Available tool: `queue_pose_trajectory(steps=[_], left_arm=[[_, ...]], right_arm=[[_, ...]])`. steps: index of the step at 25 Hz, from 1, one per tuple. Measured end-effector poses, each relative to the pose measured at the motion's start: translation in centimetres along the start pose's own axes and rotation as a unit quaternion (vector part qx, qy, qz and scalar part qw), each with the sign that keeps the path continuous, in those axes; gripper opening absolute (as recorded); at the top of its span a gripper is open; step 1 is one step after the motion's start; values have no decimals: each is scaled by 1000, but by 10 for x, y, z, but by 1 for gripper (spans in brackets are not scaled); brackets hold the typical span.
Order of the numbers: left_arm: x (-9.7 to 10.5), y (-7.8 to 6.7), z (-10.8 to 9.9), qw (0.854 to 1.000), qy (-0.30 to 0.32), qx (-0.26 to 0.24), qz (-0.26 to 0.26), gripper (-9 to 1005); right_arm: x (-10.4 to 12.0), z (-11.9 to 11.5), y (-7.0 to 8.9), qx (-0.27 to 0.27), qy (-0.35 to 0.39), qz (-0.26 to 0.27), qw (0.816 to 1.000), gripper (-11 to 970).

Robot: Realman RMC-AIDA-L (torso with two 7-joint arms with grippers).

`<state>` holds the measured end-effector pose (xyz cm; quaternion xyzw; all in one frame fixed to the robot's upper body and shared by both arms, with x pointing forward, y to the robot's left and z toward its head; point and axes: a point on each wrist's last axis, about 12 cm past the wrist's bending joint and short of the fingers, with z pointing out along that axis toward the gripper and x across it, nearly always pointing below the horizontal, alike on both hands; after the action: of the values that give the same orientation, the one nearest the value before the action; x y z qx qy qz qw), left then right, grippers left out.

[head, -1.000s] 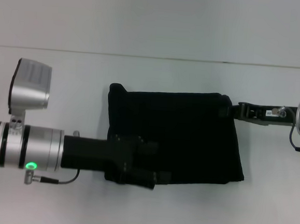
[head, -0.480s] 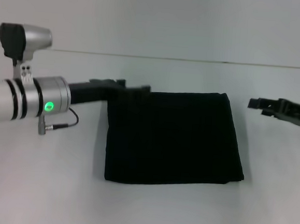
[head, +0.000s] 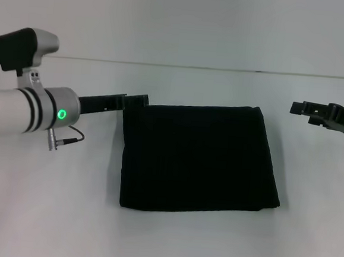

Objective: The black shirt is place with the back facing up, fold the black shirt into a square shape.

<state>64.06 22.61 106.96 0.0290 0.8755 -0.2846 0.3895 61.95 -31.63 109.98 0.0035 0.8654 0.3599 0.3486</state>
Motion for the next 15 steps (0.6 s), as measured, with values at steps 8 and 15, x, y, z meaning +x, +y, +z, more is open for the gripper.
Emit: queue_pose_trajectory(steps=[8, 15], left_arm=[[7, -15, 13, 1000, 5, -2, -2, 876], [10, -24, 19, 1000, 10, 4, 3, 873]], right_arm=[[2, 3, 2, -2, 7, -11, 1000, 794], [3, 4, 3, -1, 9, -20, 1000, 794]])
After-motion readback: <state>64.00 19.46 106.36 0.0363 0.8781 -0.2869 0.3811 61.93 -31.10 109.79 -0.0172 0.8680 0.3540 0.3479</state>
